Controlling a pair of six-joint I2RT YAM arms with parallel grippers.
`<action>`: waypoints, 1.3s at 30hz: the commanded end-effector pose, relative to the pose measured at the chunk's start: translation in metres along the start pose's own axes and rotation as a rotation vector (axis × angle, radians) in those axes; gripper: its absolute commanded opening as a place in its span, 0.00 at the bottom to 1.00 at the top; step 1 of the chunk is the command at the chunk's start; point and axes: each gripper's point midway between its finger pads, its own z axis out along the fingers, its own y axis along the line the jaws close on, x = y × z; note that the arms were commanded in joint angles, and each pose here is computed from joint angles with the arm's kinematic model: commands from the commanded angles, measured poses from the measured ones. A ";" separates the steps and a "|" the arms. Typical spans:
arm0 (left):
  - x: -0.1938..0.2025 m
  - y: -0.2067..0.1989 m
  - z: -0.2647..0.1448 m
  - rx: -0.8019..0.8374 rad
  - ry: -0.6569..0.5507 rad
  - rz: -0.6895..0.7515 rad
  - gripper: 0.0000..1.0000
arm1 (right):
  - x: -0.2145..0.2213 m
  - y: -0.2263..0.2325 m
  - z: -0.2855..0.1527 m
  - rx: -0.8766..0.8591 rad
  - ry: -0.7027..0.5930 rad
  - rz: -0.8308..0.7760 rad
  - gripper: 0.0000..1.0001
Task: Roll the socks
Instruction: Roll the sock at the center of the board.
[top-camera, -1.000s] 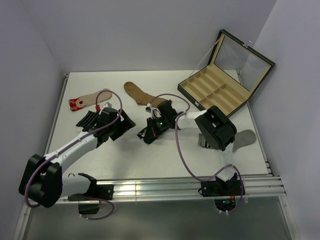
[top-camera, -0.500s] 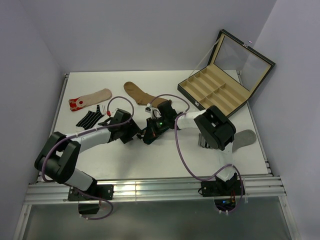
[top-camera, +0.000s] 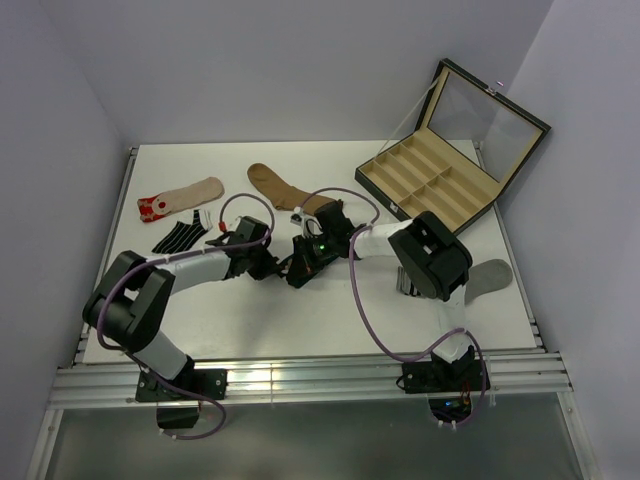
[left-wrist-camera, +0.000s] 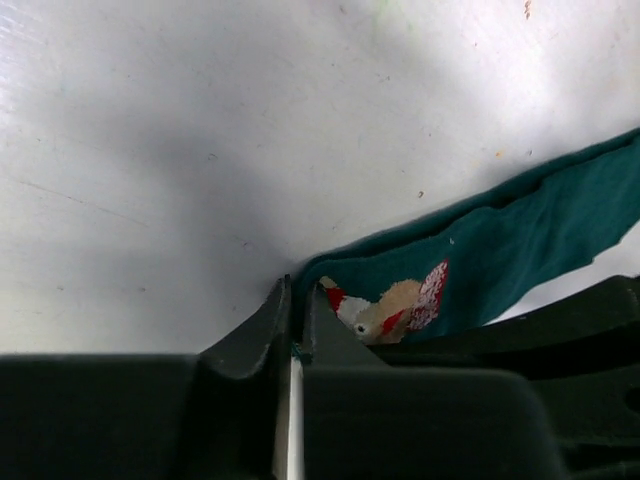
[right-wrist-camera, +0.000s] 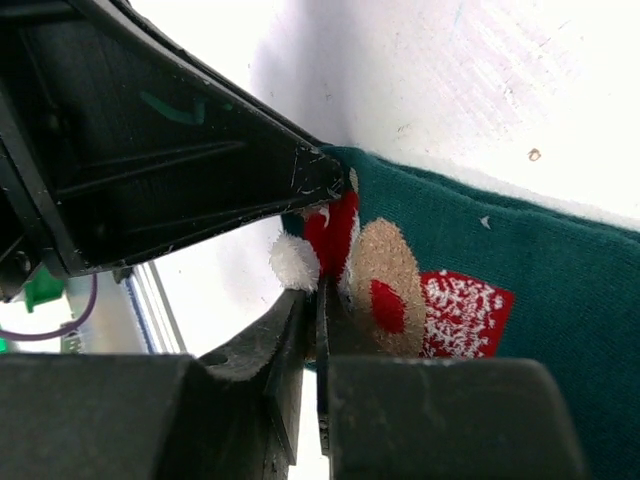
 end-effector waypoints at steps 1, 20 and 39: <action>-0.007 -0.003 0.000 -0.036 -0.028 0.002 0.03 | -0.006 -0.003 -0.009 0.060 -0.042 -0.076 0.13; -0.011 -0.014 -0.004 -0.108 0.006 0.010 0.01 | -0.021 0.024 -0.020 0.447 -0.254 -0.548 0.59; -0.011 -0.022 -0.003 -0.116 0.021 -0.057 0.00 | -0.004 0.015 0.002 0.614 -0.280 -0.709 0.56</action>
